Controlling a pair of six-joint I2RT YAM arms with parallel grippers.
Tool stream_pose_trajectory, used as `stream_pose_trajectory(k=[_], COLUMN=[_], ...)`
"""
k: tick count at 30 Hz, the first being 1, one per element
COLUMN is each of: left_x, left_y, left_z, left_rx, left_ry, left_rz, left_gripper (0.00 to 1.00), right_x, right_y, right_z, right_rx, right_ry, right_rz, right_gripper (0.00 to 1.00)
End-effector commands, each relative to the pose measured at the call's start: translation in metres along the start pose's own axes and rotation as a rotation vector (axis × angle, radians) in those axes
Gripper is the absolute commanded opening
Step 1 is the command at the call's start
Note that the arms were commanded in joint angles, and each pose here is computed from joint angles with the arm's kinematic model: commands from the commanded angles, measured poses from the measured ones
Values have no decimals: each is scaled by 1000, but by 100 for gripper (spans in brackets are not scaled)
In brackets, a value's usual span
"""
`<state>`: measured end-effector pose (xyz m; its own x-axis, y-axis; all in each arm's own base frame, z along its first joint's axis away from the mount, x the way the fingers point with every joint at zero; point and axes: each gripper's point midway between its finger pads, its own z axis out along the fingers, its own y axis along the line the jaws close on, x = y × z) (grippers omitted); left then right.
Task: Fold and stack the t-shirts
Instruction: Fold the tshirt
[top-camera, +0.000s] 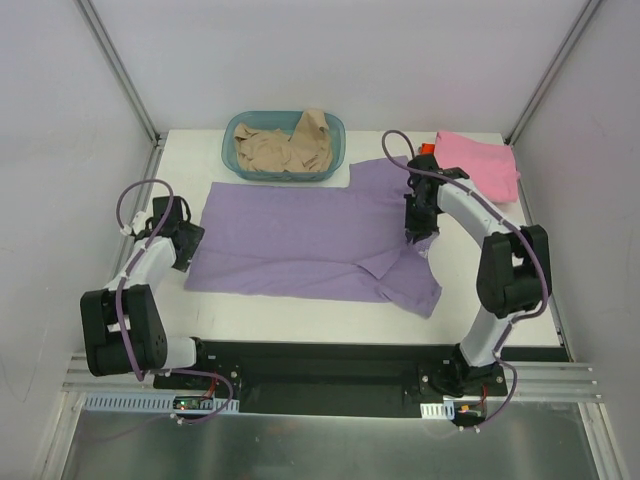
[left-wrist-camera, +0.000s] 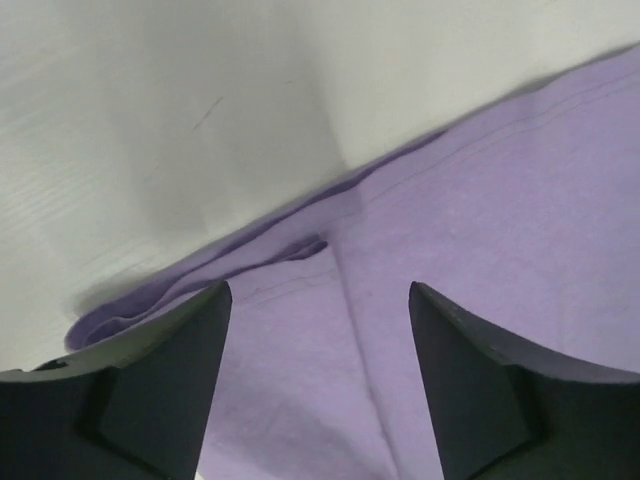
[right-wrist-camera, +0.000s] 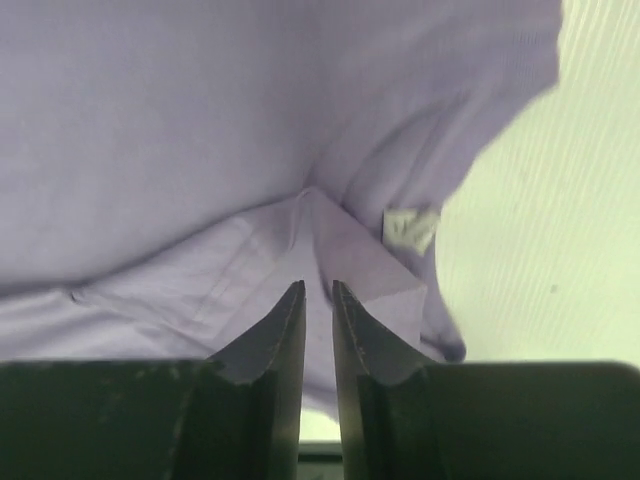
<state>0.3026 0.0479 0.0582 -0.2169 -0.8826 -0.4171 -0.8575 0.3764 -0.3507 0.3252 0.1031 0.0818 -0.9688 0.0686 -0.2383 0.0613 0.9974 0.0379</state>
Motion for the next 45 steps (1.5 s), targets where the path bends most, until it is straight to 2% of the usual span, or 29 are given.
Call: stream_pose_trajectory(k=[1,2,3,4,6,8,9,10,11,12,14,15,19,22,30,36,41,43,45], left_x=[-19,-18,-22,-22,-25,-17,-16,-7,2,5,25,38,60,64,67,68,66,66,65], left_y=[-34,-36,-39,-38,-40,-36,-37,-31,-32,-31,-23,-19,-11,-8,-1,2,2,2,0], left_z=[-12,-16,-24,-27,-41,-48,-56,-55,-58,-61,-59,-56,-48,-40,-19,-14,-14,-15,-17], left_rx=[107,120,146,155,202,236,271,276,305,327,353,374,391,385,306,281,281,282,296], left_ry=[-25,-25,-40,-44,-66,-43,-47,-21,16,20,87,131,202,213,235,241,228,226,224], left_rz=[38,48,47,52,59,72,82,93,106,120,143,155,173,180,207,215,216,217,218], left_gripper=[81,87,97,99,99,99,99,99,99,99,99,99,99,100,99,99,99,99,99], right_x=[-63,-67,-71,-70,-60,-47,-48,-24,-9,-12,19,17,34,34,22,-1,-45,-56,-83], right_y=[5,6,8,7,8,19,30,34,51,61,70,75,77,78,82,110,133,139,146], right_z=[-6,-2,-10,-12,-20,-25,-43,-31,-34,-45,-32,-33,-8,10,27,19,4,15,7], right_rx=[12,16,17,21,5,-78,-166,-211,-326,-399,-478,-506,-498,-475,-459,-574,-602,-597,-594], right_ry=[-155,-136,-135,-132,-147,-154,-223,-176,-149,-211,-146,-175,-118,-82,-77,-102,-159,-148,-200], right_rz=[-69,-80,-87,-80,-69,-41,-26,-20,-2,4,52,64,113,139,147,150,172,197,200], right_gripper=[23,44,49,52,67,99,99,97,97,97,97,98,99,95,93,91,91,92,93])
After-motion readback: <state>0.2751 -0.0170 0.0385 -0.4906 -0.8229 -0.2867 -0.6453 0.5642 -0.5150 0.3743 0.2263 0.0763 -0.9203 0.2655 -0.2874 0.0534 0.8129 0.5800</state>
